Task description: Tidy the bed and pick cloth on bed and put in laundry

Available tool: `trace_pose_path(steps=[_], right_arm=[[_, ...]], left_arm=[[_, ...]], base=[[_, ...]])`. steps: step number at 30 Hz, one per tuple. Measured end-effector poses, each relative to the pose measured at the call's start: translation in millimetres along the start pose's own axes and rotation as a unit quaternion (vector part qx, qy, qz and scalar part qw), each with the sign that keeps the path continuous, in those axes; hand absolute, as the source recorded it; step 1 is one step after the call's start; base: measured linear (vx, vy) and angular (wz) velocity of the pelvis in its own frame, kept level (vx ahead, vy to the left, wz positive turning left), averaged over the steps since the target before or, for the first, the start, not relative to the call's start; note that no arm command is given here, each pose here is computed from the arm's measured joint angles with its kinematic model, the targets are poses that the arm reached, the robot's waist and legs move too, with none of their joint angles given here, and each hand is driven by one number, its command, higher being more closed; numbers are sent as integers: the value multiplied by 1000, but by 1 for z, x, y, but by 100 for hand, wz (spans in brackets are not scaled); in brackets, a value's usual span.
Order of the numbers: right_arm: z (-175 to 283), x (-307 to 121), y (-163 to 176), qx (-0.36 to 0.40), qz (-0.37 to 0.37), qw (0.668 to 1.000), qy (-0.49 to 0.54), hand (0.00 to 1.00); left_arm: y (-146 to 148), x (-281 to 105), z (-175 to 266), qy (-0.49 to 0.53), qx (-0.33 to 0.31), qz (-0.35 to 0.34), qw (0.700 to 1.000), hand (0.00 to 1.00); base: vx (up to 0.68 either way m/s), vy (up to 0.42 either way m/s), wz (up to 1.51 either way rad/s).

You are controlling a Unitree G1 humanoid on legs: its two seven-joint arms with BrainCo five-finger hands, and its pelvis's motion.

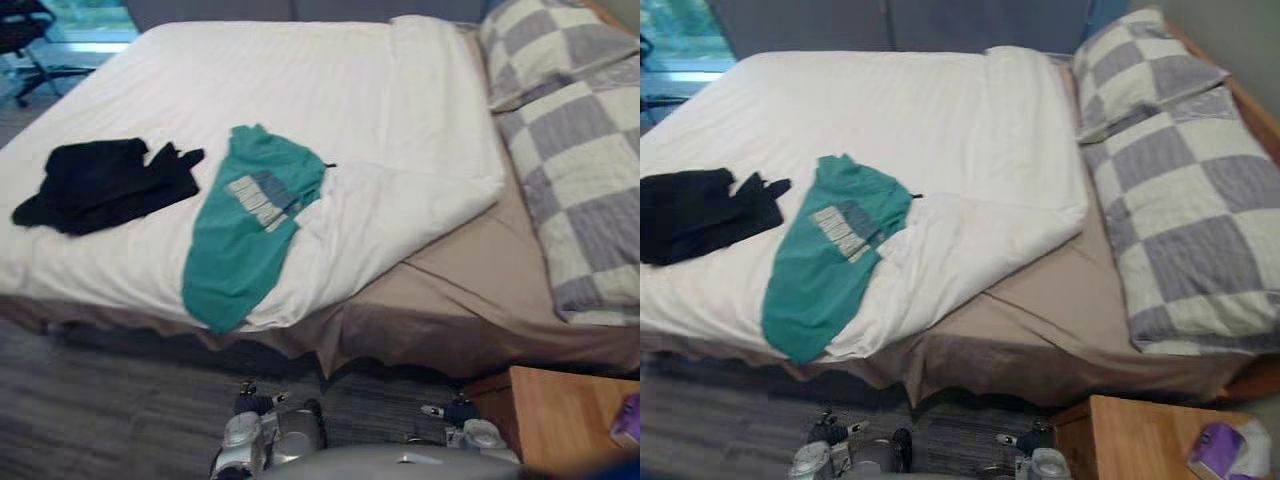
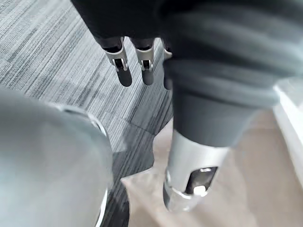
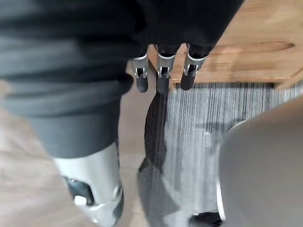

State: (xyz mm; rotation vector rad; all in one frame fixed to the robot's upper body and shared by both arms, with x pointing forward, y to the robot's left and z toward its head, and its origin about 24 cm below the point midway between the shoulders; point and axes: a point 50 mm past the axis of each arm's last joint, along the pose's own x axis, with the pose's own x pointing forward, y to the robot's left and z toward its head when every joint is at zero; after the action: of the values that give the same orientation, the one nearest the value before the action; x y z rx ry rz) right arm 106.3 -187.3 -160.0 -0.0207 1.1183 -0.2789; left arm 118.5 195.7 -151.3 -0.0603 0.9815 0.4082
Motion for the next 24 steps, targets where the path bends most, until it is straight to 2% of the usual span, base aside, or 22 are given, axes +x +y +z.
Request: trace_pose_path(steps=[6, 11, 14, 16, 19, 20, 24], right_arm=[[-19, -2, -11, 183, -44, 981, 40, 0], [-40, -7, -38, 265, -106, 956, 72, 0], [-42, -9, -71, 288, -152, 943, 69, 0], [-19, -11, -115, 316, -212, 925, 14, 0], [38, -25, -160, 300, -268, 909, -106, 0], [67, -37, -172, 283, -286, 900, -171, 0], [144, -75, -200, 213, -349, 859, -309, 0]], left_arm=[[7, 0, -14, 37, 10, 7, 999, 0], [16, -1, -18, 46, -2, 22, 999, 0], [21, -1, -23, 62, -15, 32, 997, 0], [27, -3, -27, 66, -12, 39, 997, 0], [35, -5, -34, 74, -6, 47, 996, 0], [38, -6, -36, 75, -2, 50, 996, 0], [46, -9, -43, 82, 28, 51, 995, 0]], base=[[63, 103, 5], [-41, 18, -9], [-45, -11, -2], [-45, -4, -4], [-41, 5, -15], [-50, -7, -11], [14, 2, 16]])
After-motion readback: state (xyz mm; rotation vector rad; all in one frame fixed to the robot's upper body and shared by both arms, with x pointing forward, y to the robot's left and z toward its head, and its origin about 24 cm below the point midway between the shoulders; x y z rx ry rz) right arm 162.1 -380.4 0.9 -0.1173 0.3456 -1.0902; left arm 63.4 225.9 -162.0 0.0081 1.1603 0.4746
